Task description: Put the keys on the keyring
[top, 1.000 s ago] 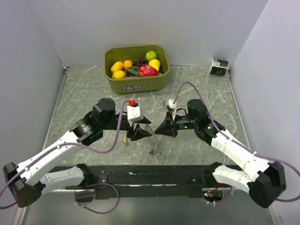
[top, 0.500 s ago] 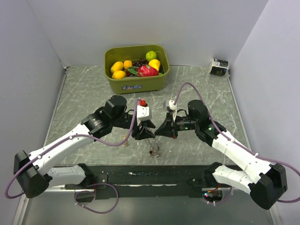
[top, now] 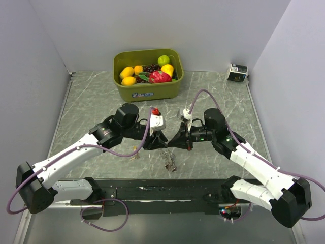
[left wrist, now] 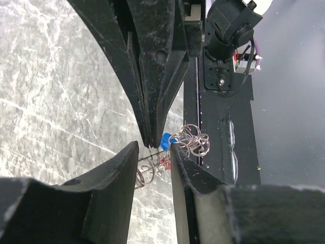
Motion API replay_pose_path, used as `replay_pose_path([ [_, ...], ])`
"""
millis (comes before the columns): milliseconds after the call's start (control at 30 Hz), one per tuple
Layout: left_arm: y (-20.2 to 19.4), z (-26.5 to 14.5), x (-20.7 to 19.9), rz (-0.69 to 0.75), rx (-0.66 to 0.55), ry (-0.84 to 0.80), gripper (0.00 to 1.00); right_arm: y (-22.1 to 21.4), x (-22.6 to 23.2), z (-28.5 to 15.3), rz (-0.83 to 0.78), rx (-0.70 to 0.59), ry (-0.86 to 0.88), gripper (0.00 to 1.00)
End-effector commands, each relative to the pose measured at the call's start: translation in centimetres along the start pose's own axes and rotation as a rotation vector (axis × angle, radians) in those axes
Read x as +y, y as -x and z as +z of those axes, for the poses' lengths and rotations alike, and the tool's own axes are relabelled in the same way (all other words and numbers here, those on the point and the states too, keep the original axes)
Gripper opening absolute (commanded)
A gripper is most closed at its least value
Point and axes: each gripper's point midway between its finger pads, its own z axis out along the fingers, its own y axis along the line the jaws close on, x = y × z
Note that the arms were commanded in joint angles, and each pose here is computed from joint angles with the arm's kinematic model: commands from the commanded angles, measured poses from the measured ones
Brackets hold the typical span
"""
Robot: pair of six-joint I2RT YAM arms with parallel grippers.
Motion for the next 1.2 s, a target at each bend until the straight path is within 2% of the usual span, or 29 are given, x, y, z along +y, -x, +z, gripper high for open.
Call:
replay_pose_path([
  [0, 1.3, -0.4, 0.3, 0.015, -0.013, 0.020, 0.37, 2.8, 1.1, -0.4, -0.111, -0.074, 0.020, 0.00],
  [300, 0.6, -0.3, 0.7, -0.016, 0.017, 0.045, 0.35, 2.9, 1.3, -0.5, -0.116, -0.080, 0.022, 0.00],
  [500, 0.4, 0.1, 0.6, -0.034, 0.025, 0.025, 0.28, 2.9, 1.2, -0.6, -0.121, -0.082, 0.014, 0.00],
  [600, 0.3, 0.2, 0.6, -0.039, 0.033, 0.017, 0.22, 2.9, 1.3, -0.6, -0.122, -0.084, 0.012, 0.00],
  [833, 0.2, -0.1, 0.4, -0.036, 0.047, 0.007, 0.01, 2.9, 1.1, -0.7, -0.122, -0.085, 0.002, 0.00],
  [1167, 0.9, -0.5, 1.1, -0.027, -0.016, 0.059, 0.01, 3.4, 1.2, -0.8, -0.126, -0.101, -0.008, 0.02],
])
